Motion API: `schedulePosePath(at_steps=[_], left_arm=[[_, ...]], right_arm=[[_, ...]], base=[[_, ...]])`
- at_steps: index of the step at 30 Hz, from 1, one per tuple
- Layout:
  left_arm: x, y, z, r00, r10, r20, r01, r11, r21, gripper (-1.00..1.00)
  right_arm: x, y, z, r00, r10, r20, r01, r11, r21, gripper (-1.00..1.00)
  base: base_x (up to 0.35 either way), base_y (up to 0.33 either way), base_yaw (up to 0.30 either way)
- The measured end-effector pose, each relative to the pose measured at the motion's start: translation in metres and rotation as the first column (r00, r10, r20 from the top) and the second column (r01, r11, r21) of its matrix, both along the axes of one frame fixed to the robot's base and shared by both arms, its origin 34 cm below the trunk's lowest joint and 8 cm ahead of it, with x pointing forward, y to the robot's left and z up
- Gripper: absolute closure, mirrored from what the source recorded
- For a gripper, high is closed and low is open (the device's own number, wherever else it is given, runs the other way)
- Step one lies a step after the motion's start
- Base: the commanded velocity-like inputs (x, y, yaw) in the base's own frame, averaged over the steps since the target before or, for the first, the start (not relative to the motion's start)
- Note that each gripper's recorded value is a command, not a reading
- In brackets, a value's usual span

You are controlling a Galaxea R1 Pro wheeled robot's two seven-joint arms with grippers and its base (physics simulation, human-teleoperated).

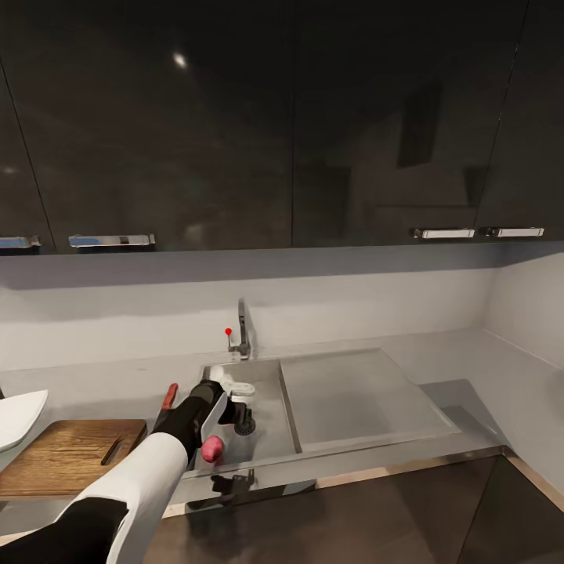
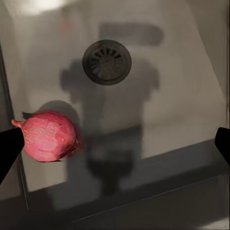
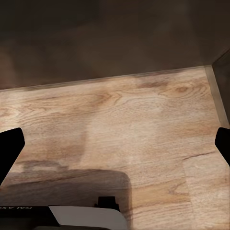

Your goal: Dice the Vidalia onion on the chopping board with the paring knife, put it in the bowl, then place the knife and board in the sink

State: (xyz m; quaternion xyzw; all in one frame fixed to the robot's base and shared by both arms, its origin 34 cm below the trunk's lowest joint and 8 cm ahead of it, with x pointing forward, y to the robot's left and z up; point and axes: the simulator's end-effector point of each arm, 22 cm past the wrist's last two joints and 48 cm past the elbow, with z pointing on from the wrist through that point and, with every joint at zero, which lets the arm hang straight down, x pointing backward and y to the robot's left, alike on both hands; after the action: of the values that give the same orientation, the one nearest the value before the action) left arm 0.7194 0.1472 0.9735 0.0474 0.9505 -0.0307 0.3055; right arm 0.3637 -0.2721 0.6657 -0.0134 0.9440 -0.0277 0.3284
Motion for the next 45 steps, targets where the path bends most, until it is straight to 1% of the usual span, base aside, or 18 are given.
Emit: schedulePosePath(at_steps=[4,5,20,23,27,31,45], left_arm=[[-0.002,-0.005,-0.002,1.0,0.006,-0.011,-0.006,0.999,-0.033,-1.0],[-0.002,-0.006,-0.003,1.0,0.011,-0.017,-0.012,0.999,-0.049,-1.0],[-0.004,0.0,-0.019,0.999,0.019,-0.046,-0.021,0.999,-0.048,-1.0],[-0.004,0.002,-0.022,0.998,0.024,-0.05,-0.026,0.999,-0.04,-1.0],[-0.003,0.013,-0.027,0.997,0.055,-0.053,-0.054,0.999,0.005,-1.0],[-0.003,0.021,-0.031,0.996,0.075,-0.057,-0.073,0.997,0.034,-1.0],[-0.012,0.024,-0.053,0.991,0.081,-0.103,-0.076,0.996,0.049,-1.0]], right_arm=[[0.0,0.0,0.0,1.0,0.0,0.0,0.0,1.0,0.0,-1.0],[-0.001,0.0,-0.001,1.0,0.0,-0.003,0.0,1.0,-0.001,-1.0],[-0.008,-0.001,-0.006,1.0,-0.001,-0.027,0.001,1.0,-0.002,-1.0],[-0.01,-0.001,-0.007,0.999,-0.001,-0.032,0.001,1.0,-0.002,-1.0],[-0.012,-0.001,-0.009,0.999,-0.001,-0.038,0.0,1.0,-0.002,-1.0],[-0.014,0.0,-0.01,0.999,0.0,-0.044,0.0,1.0,-0.001,-1.0],[-0.021,-0.001,-0.015,0.998,-0.001,-0.065,0.001,1.0,-0.002,-1.0]], base=[[0.0,0.0,0.0],[0.0,0.0,0.0],[0.0,0.0,0.0],[0.0,0.0,0.0],[0.0,0.0,0.0],[0.0,0.0,0.0],[0.019,0.0,0.0]])
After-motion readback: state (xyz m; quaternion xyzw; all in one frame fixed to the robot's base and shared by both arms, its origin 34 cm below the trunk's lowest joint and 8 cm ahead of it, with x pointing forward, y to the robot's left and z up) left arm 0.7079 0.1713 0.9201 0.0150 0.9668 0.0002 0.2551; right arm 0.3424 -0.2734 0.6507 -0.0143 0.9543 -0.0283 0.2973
